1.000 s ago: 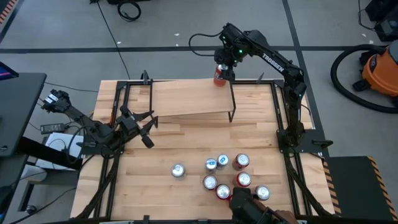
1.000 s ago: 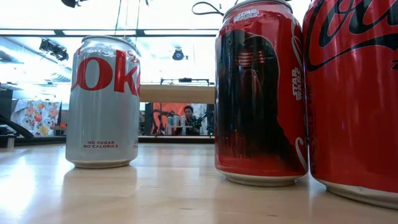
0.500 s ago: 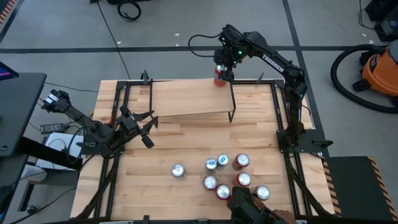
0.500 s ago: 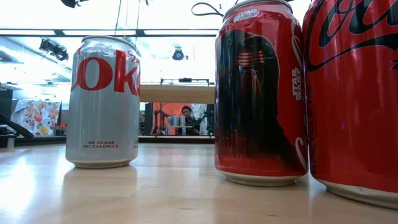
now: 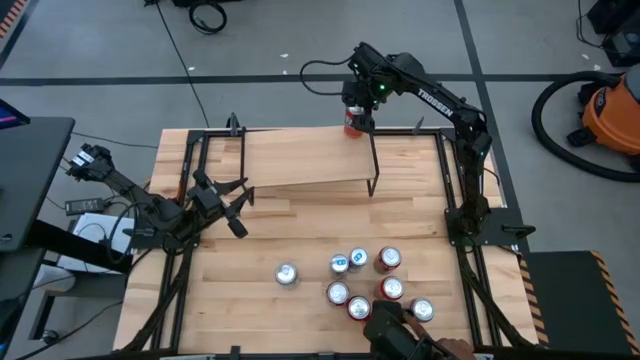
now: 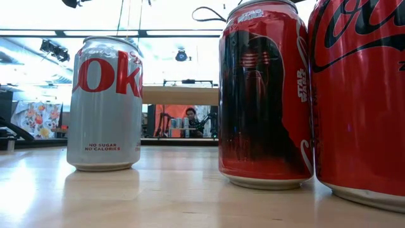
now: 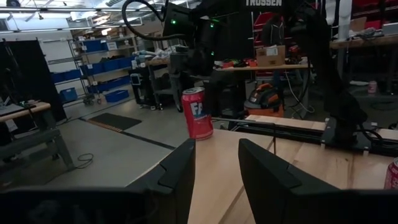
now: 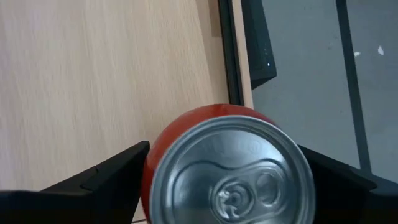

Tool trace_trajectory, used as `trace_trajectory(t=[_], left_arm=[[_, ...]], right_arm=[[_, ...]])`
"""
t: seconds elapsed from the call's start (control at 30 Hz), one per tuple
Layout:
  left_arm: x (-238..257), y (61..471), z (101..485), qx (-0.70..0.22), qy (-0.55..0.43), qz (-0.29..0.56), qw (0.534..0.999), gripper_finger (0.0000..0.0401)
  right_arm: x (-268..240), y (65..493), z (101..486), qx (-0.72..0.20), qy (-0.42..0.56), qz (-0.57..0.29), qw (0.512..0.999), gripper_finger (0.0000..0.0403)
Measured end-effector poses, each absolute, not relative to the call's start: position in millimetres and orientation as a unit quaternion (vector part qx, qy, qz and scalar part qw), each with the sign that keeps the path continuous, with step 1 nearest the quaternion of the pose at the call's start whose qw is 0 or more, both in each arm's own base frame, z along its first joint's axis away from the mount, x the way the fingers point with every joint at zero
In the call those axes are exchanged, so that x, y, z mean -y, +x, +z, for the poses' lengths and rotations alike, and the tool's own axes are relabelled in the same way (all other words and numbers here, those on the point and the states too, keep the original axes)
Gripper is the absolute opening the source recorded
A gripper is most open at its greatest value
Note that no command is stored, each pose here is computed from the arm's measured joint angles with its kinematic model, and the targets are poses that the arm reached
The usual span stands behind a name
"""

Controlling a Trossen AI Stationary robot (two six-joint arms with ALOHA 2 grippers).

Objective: Place canned beverage on shelf
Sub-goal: Put the top orange soda can on the shelf, then put the right blue soda can on the shelf

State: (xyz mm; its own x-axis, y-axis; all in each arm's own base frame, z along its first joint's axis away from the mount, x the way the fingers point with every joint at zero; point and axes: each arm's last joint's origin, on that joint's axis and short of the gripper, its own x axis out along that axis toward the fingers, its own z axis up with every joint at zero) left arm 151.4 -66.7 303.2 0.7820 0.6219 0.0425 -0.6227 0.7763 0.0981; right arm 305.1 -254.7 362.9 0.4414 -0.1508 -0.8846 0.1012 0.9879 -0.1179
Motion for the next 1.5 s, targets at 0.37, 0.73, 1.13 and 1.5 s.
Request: trace_trajectory(t=[0.37,0.73,1.13,1.5], left_arm=[[67,151,303,0.004,0.05,0.33,0.943,0.0133],[67,151,303,0.004,0.05,0.33,0.943,0.0133],[67,151,303,0.004,0.051,0.33,0.943,0.0133],[67,151,303,0.005,0.047,0.33,0.943,0.0133]], right_arm=[[251,308,363,-0.52,-0.015,-0.079,0.85,0.0373],[252,312,366,-0.505,-0.021,-0.09,0.858,0.0397],[253,314,368,-0.493,-0.024,-0.093,0.865,0.0399],[239,325,380,-0.475,-0.054,-0.093,0.874,0.0399]])
